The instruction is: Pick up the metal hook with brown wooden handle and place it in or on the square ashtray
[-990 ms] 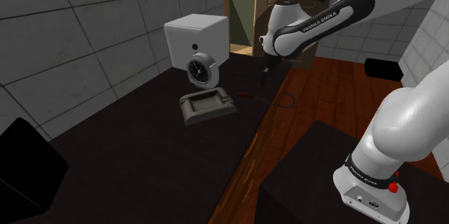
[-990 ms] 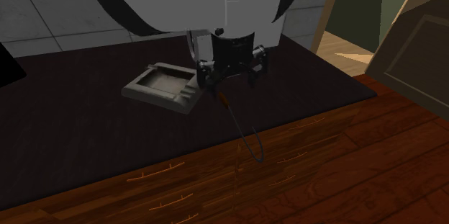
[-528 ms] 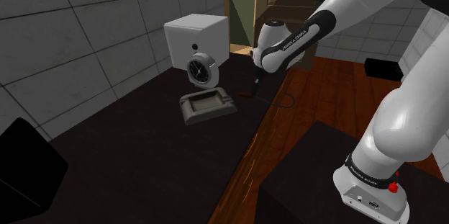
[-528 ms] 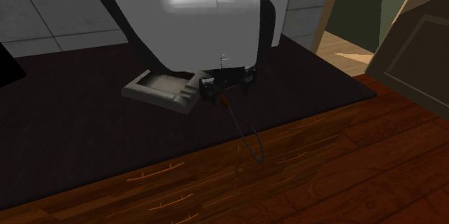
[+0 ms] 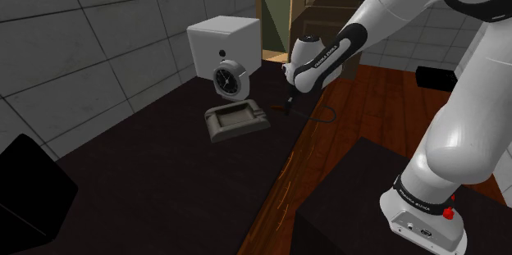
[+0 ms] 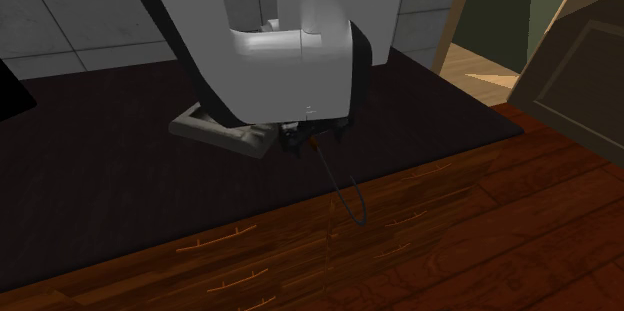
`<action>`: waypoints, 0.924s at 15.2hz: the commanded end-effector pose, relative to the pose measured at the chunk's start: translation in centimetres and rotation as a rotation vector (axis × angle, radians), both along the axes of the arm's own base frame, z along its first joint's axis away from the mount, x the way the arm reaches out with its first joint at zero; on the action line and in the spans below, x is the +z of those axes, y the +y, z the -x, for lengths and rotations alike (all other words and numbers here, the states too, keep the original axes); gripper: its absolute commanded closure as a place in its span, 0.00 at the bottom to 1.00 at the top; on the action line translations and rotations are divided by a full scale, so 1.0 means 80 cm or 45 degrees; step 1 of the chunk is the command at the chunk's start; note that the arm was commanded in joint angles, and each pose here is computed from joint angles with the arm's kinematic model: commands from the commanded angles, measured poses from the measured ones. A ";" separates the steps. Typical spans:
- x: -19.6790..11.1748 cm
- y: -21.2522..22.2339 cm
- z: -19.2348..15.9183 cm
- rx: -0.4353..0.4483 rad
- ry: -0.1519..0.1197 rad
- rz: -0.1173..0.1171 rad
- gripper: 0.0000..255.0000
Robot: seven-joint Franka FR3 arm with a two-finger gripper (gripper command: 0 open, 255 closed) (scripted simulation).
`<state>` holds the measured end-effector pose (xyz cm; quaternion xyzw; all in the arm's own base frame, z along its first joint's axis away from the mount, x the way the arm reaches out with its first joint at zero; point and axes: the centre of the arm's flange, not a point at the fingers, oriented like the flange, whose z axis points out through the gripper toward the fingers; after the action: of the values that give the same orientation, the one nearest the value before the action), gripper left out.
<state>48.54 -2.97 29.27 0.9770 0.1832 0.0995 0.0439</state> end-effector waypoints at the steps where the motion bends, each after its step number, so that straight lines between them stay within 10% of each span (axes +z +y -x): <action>1: -0.002 0.000 -0.001 0.000 -0.001 0.000 0.00; 6: -0.002 0.000 -0.001 0.000 -0.001 0.000 0.00; 7: -0.002 0.000 -0.001 0.000 -0.001 0.000 1.00; 14: -0.002 0.000 -0.001 0.000 -0.001 0.000 1.00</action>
<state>48.64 -2.97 29.08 0.9770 0.1833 0.0999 0.0440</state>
